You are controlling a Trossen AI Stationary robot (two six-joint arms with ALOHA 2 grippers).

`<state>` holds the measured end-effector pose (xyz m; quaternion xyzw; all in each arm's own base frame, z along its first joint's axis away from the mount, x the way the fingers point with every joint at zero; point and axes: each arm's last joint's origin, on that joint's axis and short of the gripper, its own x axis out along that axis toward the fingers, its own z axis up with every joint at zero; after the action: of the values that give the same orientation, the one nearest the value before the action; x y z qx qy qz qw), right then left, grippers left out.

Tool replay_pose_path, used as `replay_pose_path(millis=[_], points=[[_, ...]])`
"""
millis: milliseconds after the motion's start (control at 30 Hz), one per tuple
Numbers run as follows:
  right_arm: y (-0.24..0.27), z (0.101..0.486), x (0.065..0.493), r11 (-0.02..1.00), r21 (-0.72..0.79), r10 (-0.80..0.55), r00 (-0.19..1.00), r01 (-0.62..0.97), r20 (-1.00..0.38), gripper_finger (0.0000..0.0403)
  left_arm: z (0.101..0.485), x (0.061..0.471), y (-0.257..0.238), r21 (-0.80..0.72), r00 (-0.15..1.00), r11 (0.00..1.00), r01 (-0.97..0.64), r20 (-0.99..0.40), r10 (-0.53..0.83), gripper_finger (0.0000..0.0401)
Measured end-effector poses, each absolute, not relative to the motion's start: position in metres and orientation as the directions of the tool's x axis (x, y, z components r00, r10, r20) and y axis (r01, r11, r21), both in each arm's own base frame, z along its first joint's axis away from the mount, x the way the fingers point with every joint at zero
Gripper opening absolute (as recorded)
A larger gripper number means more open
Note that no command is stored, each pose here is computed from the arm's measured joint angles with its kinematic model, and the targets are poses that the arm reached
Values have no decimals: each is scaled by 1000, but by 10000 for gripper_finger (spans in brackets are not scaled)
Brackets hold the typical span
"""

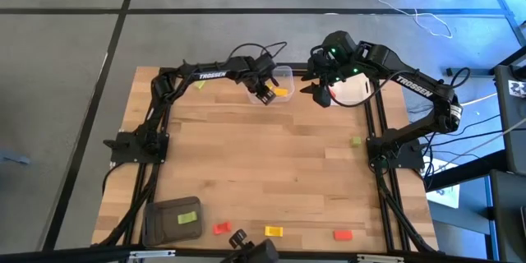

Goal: Sort & place blocks by color
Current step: Put the top yellow block into the transparent bin

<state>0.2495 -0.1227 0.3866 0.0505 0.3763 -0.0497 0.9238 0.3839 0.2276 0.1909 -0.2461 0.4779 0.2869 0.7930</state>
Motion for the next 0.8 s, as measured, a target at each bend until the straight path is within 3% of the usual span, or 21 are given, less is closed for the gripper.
replay_pose_path(millis=[600,800], points=[[-123,387,250,990,56,-54,712,130,-700,212,191,378,237,-99,371,718,-689,-899,232,106],[-123,387,250,990,56,-54,712,130,-700,212,191,377,238,-86,363,714,-695,-899,245,122]])
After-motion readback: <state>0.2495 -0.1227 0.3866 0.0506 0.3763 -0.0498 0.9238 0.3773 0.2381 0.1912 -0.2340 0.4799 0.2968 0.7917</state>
